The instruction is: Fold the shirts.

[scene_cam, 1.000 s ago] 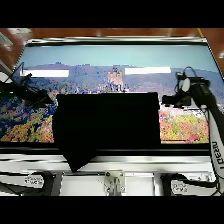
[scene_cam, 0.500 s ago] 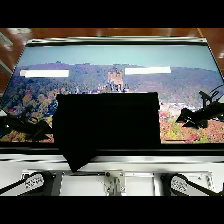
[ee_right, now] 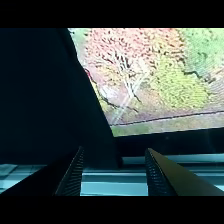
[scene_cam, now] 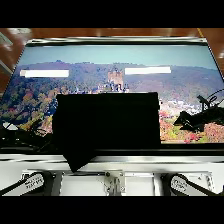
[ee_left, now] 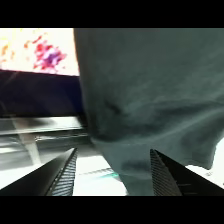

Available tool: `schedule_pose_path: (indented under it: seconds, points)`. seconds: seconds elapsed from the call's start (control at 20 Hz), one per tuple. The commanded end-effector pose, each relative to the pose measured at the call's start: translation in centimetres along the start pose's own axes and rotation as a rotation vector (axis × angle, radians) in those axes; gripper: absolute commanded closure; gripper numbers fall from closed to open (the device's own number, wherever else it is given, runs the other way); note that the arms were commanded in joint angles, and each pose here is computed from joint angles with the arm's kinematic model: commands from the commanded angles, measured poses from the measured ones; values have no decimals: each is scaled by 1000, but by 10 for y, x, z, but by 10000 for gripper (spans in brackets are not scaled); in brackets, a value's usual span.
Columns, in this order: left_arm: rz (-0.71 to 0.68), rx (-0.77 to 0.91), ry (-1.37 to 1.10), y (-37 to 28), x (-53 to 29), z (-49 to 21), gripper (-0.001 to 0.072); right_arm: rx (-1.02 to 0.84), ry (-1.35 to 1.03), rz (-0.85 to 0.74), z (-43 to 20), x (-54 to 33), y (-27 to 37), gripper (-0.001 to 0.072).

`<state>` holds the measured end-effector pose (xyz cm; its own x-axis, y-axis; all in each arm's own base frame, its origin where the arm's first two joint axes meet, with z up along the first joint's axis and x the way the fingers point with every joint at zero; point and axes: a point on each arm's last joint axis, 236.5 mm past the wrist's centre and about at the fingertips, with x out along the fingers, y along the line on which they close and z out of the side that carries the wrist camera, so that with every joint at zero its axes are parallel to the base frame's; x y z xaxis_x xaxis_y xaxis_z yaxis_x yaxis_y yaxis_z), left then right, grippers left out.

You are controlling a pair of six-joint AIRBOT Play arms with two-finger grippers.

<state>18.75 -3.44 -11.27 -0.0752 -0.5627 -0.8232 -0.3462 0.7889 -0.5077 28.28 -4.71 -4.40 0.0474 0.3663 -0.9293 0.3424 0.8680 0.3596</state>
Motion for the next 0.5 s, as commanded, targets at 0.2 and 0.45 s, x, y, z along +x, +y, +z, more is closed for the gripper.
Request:
schedule_pose_path:
  seconds: [0.2,0.45]
  points:
    - [46,91,11,-11,23,4,292,18,2,2,-1,0,0,203]
    - [17,84,51,-16,29,-1,636,58,54,-8,-15,8,-5,68]
